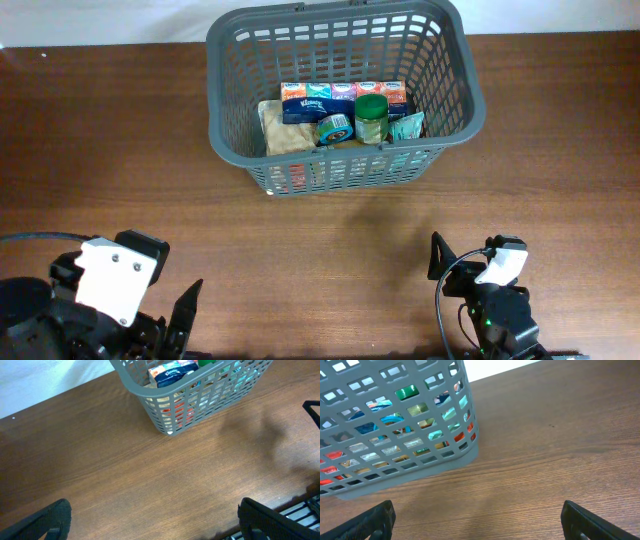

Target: Pack container

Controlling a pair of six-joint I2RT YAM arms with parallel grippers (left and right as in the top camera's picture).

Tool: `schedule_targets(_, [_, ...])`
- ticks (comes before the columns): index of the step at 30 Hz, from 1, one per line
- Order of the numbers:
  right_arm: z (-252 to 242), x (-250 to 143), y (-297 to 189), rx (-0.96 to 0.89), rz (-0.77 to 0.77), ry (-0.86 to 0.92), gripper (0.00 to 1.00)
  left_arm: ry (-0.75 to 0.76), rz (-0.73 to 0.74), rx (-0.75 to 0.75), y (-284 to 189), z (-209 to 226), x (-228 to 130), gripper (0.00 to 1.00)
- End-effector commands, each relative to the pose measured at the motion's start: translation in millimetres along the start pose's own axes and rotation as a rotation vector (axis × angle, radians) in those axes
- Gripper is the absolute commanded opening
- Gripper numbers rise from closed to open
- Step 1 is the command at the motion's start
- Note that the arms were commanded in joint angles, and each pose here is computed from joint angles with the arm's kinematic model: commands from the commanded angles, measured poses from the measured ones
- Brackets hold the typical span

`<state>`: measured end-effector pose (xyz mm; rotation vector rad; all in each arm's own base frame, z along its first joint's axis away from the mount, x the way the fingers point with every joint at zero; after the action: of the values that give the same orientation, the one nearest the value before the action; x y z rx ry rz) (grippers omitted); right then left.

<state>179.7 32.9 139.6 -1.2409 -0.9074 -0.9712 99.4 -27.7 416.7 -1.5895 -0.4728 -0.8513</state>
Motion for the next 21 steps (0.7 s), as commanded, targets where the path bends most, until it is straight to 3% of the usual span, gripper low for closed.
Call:
schedule_targets(1, [0.5, -1.3, 0.4, 0.004, -0.006, -0.006, 0.99, 0.008, -0.004, 0.011, -0.9, 1.5, 1.2, 0.99])
schedule_targets(21, [0.5, -1.3, 0.4, 0.004, -0.006, -0.006, 0.99, 0.008, 0.002, 0.032, 1.5, 4.6, 1.0, 0.99])
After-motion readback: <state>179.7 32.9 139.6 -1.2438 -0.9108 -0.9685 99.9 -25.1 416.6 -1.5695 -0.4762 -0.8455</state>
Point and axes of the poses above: each gripper's point midway between its finger pads, its own y axis out along the fingers, its own z axis along the line the jaws close on, x = y × z, the point moved 4 cm from there along -y, back along the fingers, and after that the axes turned 11 degrees about -y, right-handed, at the moved point
